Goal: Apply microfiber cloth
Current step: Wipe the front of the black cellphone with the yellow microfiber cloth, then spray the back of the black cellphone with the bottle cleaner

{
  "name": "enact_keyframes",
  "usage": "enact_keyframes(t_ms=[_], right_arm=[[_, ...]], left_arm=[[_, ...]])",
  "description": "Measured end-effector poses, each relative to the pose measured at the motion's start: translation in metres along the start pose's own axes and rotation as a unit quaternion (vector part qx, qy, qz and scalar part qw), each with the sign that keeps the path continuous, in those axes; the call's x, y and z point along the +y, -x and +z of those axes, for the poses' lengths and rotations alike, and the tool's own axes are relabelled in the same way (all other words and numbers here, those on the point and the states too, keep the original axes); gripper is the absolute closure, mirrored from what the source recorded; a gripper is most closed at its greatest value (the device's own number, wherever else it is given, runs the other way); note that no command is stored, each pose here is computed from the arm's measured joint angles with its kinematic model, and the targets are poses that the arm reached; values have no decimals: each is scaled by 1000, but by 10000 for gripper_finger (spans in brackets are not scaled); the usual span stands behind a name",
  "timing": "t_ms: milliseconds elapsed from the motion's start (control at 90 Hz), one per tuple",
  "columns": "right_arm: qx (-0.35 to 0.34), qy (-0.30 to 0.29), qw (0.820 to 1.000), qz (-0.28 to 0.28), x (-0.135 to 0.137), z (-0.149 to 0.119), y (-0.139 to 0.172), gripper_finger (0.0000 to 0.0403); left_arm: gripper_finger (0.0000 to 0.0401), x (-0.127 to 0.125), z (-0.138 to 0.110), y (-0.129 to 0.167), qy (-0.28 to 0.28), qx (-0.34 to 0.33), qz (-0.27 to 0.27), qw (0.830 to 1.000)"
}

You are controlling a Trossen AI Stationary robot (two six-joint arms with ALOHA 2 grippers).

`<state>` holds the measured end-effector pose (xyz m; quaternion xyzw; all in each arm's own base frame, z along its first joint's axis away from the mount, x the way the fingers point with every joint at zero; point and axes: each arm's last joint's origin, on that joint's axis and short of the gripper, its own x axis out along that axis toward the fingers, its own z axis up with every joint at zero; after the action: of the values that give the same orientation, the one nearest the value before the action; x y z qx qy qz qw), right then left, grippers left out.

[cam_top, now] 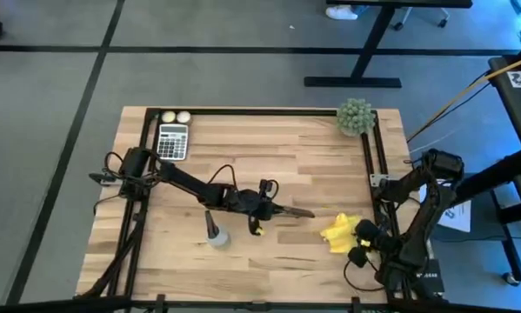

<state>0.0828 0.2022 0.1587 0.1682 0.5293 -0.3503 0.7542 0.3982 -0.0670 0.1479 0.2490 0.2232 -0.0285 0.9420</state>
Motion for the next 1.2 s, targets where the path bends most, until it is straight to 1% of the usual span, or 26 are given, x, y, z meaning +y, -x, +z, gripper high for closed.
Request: enact_keyframes(t_ms=[89, 167, 300, 389, 467, 533, 622, 656, 700, 789, 844, 922, 1022, 1200], right_arm=[[47, 16, 999, -6, 7, 2, 8, 334], [71, 38, 997, -2, 12, 5, 19, 292], [90, 79, 992, 29, 24, 10, 48, 225], [74, 104, 990, 53, 30, 17, 69, 192], [19, 105, 992, 64, 30, 25, 83, 174], [-68, 102, 989, 85, 31, 32, 88, 166], [-196, 106, 969, 103, 32, 39, 82, 163], [-230, 110, 962, 99, 33, 42, 77, 162], [-256, 112, 956, 87, 32, 46, 67, 162], [-285, 98, 951, 73, 33, 52, 45, 162], [-308, 88, 944, 77, 34, 54, 33, 162], [-327, 90, 937, 88, 38, 56, 23, 162], [-323, 105, 936, 96, 45, 57, 17, 162], [-326, 132, 929, 117, 59, 62, 16, 162]], left_arm=[[380, 0, 1, 0, 1, -4, 2, 1000], [380, 0, 1, 0, 3, -4, 2, 1000], [380, 1, 2, 0, 9, -6, 3, 1000], [380, 2, 3, 1, 16, -9, 4, 1000], [380, 4, 6, 4, 18, -15, 7, 1000], [380, 6, 9, 5, 20, -23, 10, 999], [380, 6, 13, 6, 30, -43, 7, 999], [380, 6, 15, 6, 35, -55, -3, 998], [380, 7, 20, 6, 44, -70, -13, 996], [380, 8, 29, 7, 63, -103, -24, 992], [380, 7, 35, 8, 70, -125, -35, 989], [380, 7, 41, 9, 77, -148, -49, 985], [380, 9, 47, 9, 82, -161, -61, 982], [380, 10, 51, 9, 85, -171, -69, 979]])
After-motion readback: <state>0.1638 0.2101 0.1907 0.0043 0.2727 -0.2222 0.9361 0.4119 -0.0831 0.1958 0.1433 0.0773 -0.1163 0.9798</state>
